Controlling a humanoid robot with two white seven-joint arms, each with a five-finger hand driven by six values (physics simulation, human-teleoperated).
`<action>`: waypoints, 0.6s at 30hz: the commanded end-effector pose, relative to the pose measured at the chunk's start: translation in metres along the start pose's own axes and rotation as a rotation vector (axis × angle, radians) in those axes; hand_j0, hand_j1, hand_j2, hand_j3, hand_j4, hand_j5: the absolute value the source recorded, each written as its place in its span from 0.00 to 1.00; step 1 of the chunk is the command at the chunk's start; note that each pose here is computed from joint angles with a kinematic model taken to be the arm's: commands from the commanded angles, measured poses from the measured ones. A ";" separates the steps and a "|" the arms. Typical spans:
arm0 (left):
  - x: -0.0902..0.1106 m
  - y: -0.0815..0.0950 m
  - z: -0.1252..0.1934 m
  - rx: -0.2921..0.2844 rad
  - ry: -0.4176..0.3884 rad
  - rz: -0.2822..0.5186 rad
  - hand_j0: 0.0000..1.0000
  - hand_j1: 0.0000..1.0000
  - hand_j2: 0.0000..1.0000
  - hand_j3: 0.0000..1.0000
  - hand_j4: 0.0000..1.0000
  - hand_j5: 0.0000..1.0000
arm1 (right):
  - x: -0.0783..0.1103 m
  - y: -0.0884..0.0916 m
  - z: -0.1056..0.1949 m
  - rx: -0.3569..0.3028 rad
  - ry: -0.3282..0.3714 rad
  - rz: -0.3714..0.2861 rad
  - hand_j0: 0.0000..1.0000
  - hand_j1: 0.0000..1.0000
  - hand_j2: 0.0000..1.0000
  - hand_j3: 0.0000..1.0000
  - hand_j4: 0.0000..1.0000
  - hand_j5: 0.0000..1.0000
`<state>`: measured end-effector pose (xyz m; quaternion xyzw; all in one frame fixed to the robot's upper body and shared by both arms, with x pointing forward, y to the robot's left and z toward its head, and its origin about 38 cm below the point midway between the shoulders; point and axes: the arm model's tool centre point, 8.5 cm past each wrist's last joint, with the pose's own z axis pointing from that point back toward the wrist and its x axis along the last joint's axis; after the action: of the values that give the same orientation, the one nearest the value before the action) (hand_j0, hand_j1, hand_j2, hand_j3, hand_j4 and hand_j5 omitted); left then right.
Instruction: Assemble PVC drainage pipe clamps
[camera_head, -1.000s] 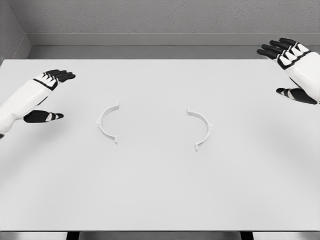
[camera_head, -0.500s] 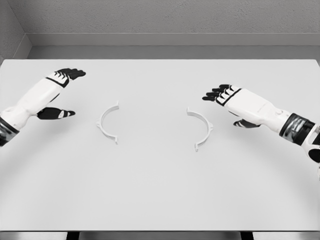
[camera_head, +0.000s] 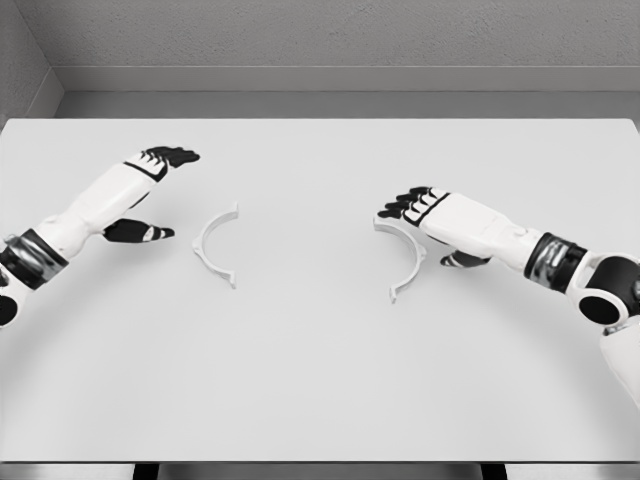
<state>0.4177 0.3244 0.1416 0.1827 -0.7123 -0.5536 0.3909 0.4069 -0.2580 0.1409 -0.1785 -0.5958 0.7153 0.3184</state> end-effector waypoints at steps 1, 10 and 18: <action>0.000 -0.005 -0.001 -0.007 0.001 0.014 1.00 1.00 1.00 1.00 1.00 1.00 | -0.004 0.008 -0.002 0.009 0.011 -0.032 1.00 1.00 1.00 1.00 1.00 1.00; -0.006 -0.009 -0.005 -0.014 0.018 0.012 1.00 1.00 1.00 1.00 1.00 1.00 | -0.004 0.010 -0.013 0.000 0.006 -0.056 1.00 1.00 1.00 1.00 1.00 1.00; -0.009 -0.018 -0.009 -0.040 0.027 0.022 1.00 1.00 1.00 1.00 1.00 1.00 | 0.001 0.005 -0.021 -0.002 -0.012 -0.042 1.00 1.00 1.00 1.00 1.00 1.00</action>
<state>0.4277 0.3198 0.1266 0.1782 -0.7003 -0.5599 0.4054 0.4188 -0.2444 0.1323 -0.1653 -0.6007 0.7096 0.3292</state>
